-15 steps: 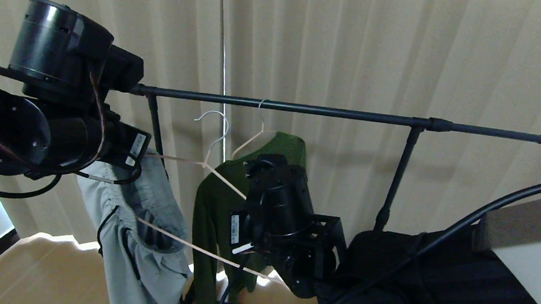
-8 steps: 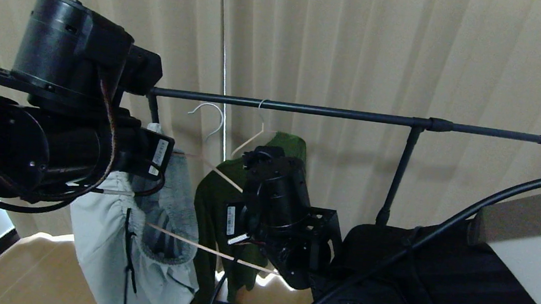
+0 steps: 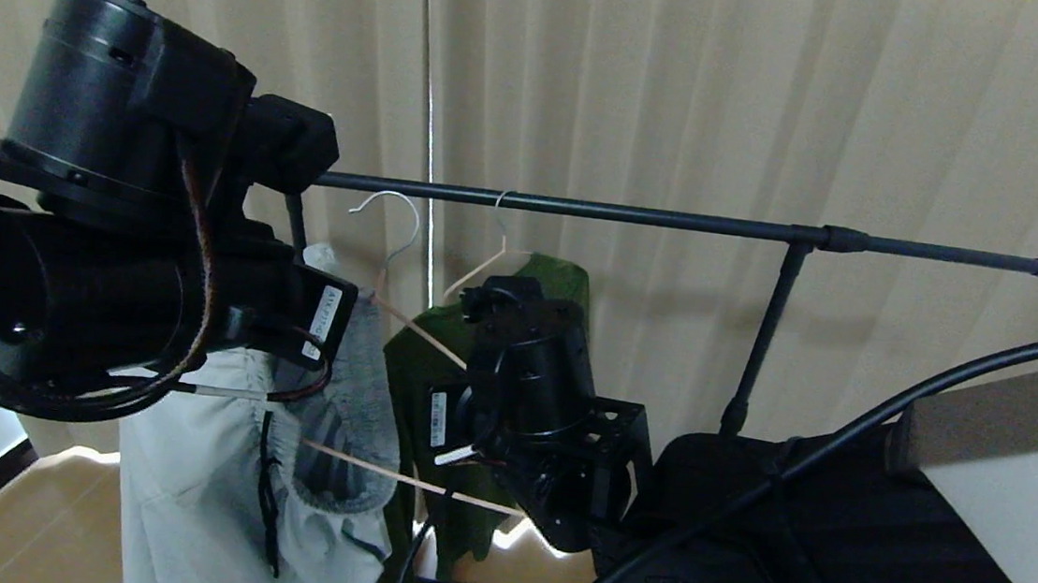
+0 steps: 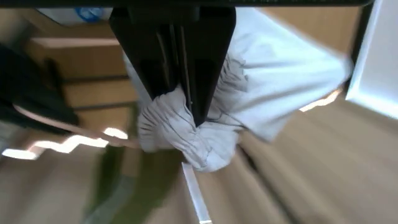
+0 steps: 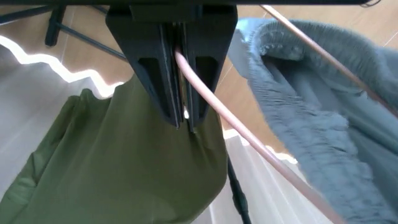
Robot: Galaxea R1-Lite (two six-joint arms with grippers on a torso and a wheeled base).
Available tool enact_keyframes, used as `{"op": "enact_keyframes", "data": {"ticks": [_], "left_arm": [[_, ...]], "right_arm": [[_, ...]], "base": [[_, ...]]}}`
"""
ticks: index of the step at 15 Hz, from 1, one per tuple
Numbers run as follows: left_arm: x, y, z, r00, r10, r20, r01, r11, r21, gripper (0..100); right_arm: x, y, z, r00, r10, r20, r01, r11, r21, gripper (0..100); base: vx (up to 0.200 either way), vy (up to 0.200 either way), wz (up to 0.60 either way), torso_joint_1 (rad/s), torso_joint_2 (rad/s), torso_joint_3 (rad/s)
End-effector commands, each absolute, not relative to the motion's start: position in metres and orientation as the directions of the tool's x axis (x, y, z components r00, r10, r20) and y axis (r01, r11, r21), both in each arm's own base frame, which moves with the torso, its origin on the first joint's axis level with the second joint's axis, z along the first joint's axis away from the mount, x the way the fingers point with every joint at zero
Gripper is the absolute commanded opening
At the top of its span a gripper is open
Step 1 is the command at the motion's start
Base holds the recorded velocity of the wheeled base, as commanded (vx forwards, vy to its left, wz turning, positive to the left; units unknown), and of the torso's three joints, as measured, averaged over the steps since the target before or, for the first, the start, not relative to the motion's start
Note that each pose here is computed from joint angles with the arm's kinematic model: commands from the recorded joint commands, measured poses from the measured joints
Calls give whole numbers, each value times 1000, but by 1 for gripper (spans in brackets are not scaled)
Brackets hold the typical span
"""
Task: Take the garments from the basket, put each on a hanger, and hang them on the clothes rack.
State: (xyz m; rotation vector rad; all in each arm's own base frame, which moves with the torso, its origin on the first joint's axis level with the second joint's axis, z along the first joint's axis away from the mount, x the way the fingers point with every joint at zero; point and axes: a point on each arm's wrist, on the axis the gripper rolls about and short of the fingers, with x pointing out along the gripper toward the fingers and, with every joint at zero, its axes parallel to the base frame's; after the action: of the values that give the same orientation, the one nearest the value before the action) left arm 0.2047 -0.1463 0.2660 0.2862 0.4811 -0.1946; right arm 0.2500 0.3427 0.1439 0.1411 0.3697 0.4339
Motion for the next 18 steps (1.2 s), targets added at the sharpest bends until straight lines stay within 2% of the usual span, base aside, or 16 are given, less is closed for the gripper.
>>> {"op": "enact_keyframes", "data": {"ticks": [1, 11, 17, 18], "left_arm": [[198, -142, 271, 870, -149, -469, 272, 940, 205, 0], [184, -132, 251, 843, -143, -518, 302, 923, 237, 0], [180, -129, 248, 831, -162, -532, 325, 918, 229, 0], [177, -128, 247, 831, -163, -532, 326, 918, 228, 100]], "right_arm": [[252, 340, 148, 850, 436, -294, -388, 898, 210, 0], [263, 321, 174, 886, 416, -206, -370, 901, 225, 0], [258, 315, 171, 893, 426, -147, -401, 900, 173, 0], [258, 314, 171, 893, 427, -141, -403, 899, 171, 0]], "base": [[0, 0, 0, 0, 0, 0], [0, 0, 0, 0, 0, 0], [0, 0, 0, 0, 0, 0], [0, 0, 0, 0, 0, 0]]}}
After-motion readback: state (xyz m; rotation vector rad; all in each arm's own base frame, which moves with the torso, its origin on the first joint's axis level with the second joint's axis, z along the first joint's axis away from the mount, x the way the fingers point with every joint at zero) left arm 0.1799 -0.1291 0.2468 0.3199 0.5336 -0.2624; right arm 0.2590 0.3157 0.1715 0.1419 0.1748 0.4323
